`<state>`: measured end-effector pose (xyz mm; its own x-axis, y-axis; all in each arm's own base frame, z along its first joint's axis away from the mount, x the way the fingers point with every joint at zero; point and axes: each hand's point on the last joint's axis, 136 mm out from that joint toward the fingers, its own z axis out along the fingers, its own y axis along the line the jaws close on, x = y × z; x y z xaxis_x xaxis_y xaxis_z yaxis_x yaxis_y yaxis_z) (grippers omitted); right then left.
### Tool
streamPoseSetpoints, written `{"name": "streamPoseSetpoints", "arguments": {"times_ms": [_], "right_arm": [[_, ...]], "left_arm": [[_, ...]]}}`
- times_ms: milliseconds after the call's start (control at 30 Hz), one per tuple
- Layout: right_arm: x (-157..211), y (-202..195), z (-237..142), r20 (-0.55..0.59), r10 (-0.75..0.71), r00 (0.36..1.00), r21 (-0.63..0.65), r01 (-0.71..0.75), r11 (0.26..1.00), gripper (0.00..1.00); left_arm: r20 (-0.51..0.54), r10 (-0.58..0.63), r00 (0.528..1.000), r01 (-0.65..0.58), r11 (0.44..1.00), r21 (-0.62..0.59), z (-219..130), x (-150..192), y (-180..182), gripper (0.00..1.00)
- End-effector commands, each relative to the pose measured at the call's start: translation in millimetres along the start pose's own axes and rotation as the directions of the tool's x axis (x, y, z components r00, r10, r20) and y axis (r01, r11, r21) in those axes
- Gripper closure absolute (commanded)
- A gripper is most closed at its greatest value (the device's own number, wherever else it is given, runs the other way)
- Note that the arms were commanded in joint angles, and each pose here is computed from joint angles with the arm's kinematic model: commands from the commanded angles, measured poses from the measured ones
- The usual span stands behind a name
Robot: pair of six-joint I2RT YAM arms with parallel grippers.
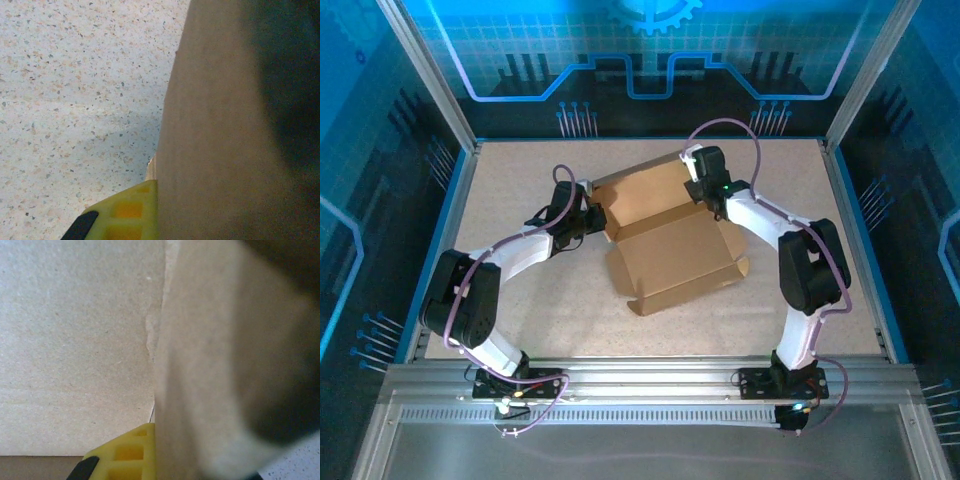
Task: Fold the paper box
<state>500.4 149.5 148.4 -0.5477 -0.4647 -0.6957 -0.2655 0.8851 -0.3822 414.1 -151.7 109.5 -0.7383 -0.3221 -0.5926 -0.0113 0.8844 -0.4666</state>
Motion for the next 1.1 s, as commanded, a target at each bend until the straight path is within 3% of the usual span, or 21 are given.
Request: {"name": "streamPoseSetpoints", "arguments": {"times_ms": [0,33,67,100,167,300,333,367,400,433,567,600,667,700,733,833,933,1067], "right_arm": [[4.7,1.7,1.2,-0.007,-0.065,0.998,0.102,0.065,0.993,0.85],[4.9,0.5,0.6,-0.007,-0.059,0.998,0.119,0.059,0.991,0.72],[5.5,0.8,1.0,-0.011,-0.054,0.998,0.119,0.055,0.991,0.67],[6.0,1.5,1.2,-0.014,-0.048,0.999,0.119,0.049,0.992,0.68],[7.3,2.1,2.5,-0.028,-0.047,0.998,0.139,0.051,0.989,1.00],[9.3,-2.2,1.6,-0.053,-0.032,0.998,0.222,0.044,0.974,1.00],[9.1,-3.6,0.9,-0.055,-0.030,0.998,0.242,0.042,0.969,0.83],[9.7,-4.6,0.5,-0.059,-0.027,0.998,0.256,0.041,0.966,0.74],[10.7,-3.2,0.8,-0.064,-0.026,0.998,0.251,0.041,0.967,0.77],[11.6,-2.7,0.9,-0.071,-0.019,0.997,0.242,0.036,0.970,1.00],[11.7,-5.3,-5.1,-0.077,0.018,0.997,0.203,-0.002,0.979,1.00],[10.5,-3.7,-8.0,-0.070,0.030,0.997,0.161,-0.018,0.987,0.95],[7.3,0.8,-15.0,-0.036,0.049,0.998,0.061,-0.047,0.997,0.52],[5.4,5.6,-19.9,-0.014,0.056,0.998,-0.015,-0.056,0.998,0.36],[3.8,10.8,-25.8,0.007,0.066,0.998,-0.094,-0.065,0.993,0.27],[1.9,26.0,-48.8,0.080,0.068,0.994,-0.323,-0.039,0.946,0.13],[9.2,24.9,-68.2,0.100,0.090,0.991,-0.454,-0.035,0.890,0.06],[17.6,10.3,-90.7,0.125,0.162,0.979,-0.547,-0.068,0.835,0.06]], "left_arm": [[0.053,0.030,0.998,-0.036,0.994,0.107,-12.5,-17.8,-31.7,1.00],[0.054,0.033,0.998,-0.038,0.994,0.105,-13.2,-17.6,-31.9,1.00],[0.055,0.033,0.998,-0.039,0.994,0.106,-13.7,-18.0,-32.2,1.00],[0.056,0.034,0.998,-0.039,0.994,0.105,-14.1,-18.3,-32.1,1.00],[0.053,0.034,0.998,-0.039,0.994,0.104,-13.8,-18.0,-32.2,1.00],[0.056,0.033,0.998,-0.039,0.994,0.104,-13.8,-18.6,-32.0,0.99],[0.055,0.031,0.998,-0.037,0.994,0.104,-13.5,-18.7,-32.0,0.99],[0.056,0.031,0.998,-0.036,0.994,0.102,-13.3,-18.6,-31.7,0.99],[0.053,0.030,0.998,-0.035,0.994,0.102,-12.7,-17.5,-31.1,0.99],[0.052,0.029,0.998,-0.034,0.994,0.101,-12.6,-17.2,-30.8,1.00],[0.053,0.029,0.998,-0.034,0.995,0.096,-13.2,-17.8,-30.4,0.99],[0.053,0.029,0.998,-0.034,0.995,0.093,-13.3,-17.7,-29.8,0.99],[0.054,0.030,0.998,-0.034,0.995,0.090,-13.7,-18.0,-29.3,0.99],[0.055,0.028,0.998,-0.033,0.996,0.088,-13.6,-18.1,-28.9,0.99],[0.054,0.027,0.998,-0.031,0.996,0.086,-13.5,-17.9,-28.5,0.99],[0.051,0.025,0.998,-0.029,0.996,0.087,-11.8,-17.2,-28.1,0.99],[0.049,0.021,0.999,-0.025,0.995,0.092,-10.6,-16.7,-28.8,0.99],[0.048,0.019,0.999,-0.024,0.995,0.092,-11.0,-16.2,-28.6,0.99]]}}
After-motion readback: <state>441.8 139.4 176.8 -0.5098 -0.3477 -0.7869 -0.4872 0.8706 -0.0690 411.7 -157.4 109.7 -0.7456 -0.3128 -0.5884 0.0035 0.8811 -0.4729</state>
